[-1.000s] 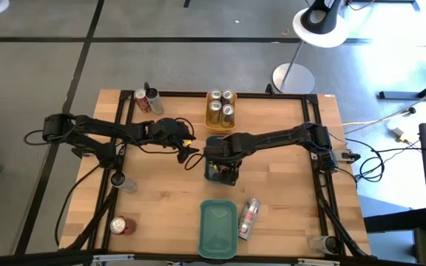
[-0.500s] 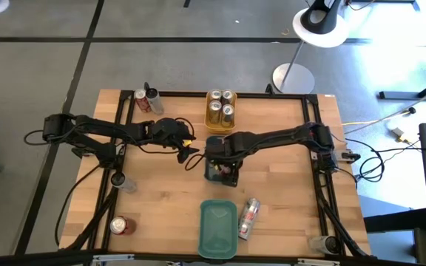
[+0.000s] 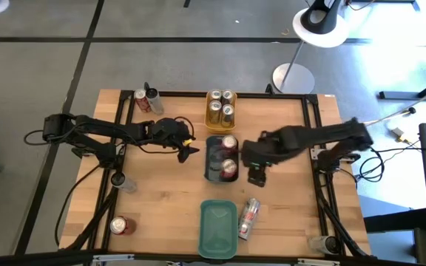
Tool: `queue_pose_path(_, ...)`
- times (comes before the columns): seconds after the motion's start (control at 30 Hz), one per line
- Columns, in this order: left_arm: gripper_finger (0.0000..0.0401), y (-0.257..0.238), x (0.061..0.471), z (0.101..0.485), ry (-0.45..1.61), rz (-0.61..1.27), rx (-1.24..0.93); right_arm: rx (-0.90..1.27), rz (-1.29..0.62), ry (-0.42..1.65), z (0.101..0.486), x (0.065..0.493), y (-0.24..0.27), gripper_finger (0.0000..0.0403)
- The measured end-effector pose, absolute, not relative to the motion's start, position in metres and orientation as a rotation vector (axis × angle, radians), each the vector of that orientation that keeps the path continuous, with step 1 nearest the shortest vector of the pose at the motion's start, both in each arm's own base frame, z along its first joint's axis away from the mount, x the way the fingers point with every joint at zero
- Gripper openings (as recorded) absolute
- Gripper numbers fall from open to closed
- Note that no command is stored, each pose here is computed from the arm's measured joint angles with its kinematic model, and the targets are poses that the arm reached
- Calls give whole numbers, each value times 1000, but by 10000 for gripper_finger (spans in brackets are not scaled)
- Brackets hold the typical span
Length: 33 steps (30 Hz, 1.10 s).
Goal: Sort soda cans
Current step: Move the bottom left white, pink soda can from bottom middle to the middle of the table
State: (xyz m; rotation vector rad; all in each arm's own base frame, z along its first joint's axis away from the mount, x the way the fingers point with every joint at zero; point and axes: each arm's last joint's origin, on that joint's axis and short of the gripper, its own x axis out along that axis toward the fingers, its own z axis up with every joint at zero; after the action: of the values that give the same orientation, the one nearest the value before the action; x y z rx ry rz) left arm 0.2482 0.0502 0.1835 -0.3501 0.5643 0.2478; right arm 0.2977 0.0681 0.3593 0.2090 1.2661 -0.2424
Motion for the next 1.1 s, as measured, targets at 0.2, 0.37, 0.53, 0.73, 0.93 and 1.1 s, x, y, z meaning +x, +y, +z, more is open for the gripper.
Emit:
queue_pose_path(0.2, 292, 50, 248, 184, 549, 274, -439, 161, -396, 1115, 374, 261, 92, 353)
queue_pose_path(0.37, 292, 49, 250, 207, 497, 261, -422, 140, -494, 1105, 352, 247, 104, 353)
queue_pose_path(0.53, 292, 62, 239, 257, 516, 402, -410, 127, -598, 1146, 310, 241, 109, 353)
queue_pose_path(0.73, 292, 83, 206, 310, 708, 749, -396, 141, -630, 1147, 265, 242, 108, 353)
queue_pose_path(0.93, 292, 102, 174, 342, 861, 974, -468, 146, -626, 1134, 247, 245, 105, 353)
queue_pose_path(1.1, 292, 119, 153, 344, 969, 1105, -517, 138, -599, 1103, 243, 248, 106, 353)
